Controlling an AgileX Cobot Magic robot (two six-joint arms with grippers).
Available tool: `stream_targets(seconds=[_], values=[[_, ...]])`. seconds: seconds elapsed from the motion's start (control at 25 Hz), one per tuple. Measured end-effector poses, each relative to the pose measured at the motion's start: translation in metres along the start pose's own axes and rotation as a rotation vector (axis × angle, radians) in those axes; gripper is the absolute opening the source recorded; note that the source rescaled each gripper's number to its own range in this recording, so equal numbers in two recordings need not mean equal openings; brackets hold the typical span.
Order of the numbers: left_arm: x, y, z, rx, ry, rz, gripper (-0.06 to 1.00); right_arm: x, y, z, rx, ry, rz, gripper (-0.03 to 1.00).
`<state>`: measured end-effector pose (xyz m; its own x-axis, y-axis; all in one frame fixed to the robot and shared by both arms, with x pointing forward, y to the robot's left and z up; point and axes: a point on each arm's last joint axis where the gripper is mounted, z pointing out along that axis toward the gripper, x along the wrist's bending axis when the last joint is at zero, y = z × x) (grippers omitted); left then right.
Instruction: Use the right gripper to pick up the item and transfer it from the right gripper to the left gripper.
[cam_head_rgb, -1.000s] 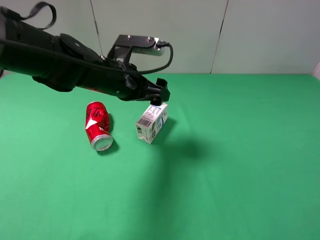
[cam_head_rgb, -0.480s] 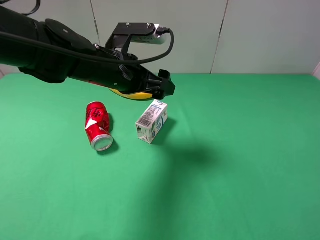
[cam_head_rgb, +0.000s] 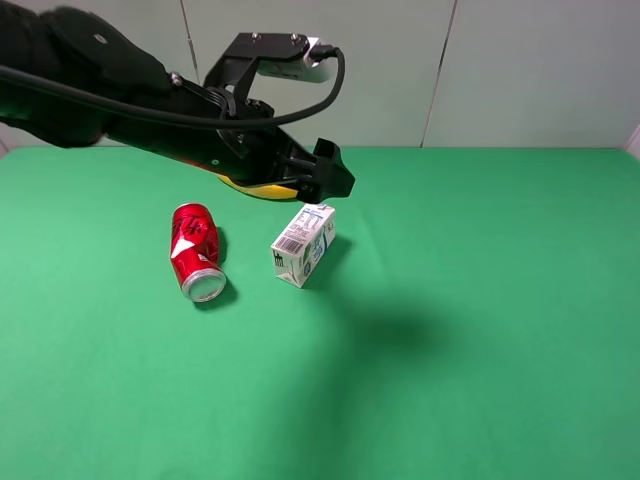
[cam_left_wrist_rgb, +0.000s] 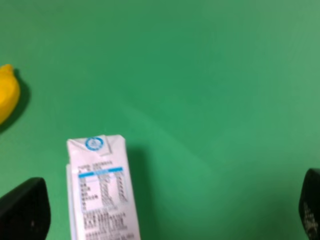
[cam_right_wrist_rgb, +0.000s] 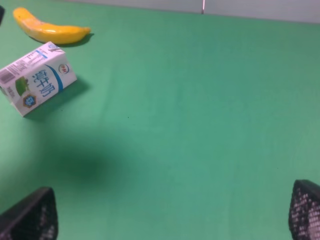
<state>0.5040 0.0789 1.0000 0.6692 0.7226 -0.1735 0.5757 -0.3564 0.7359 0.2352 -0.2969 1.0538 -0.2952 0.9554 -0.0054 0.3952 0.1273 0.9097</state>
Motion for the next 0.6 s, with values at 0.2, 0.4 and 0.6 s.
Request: stream_targets(seconds=[0.2, 0.4, 0.6], values=[[-0.004, 0.002, -0.038, 0.083, 0.032, 0.014, 1.0, 0.0, 0.0, 0.0, 0.0, 0.0, 0.0, 1.0], [-0.004, -0.002, -0.084, 0.185, 0.142, -0.034, 1.0, 0.0, 0.0, 0.0, 0.0, 0.0, 0.0, 1.0], [-0.005, -0.009, -0.138, 0.242, 0.237, -0.049, 1.0, 0.0, 0.0, 0.0, 0.0, 0.0, 0.0, 1.0]])
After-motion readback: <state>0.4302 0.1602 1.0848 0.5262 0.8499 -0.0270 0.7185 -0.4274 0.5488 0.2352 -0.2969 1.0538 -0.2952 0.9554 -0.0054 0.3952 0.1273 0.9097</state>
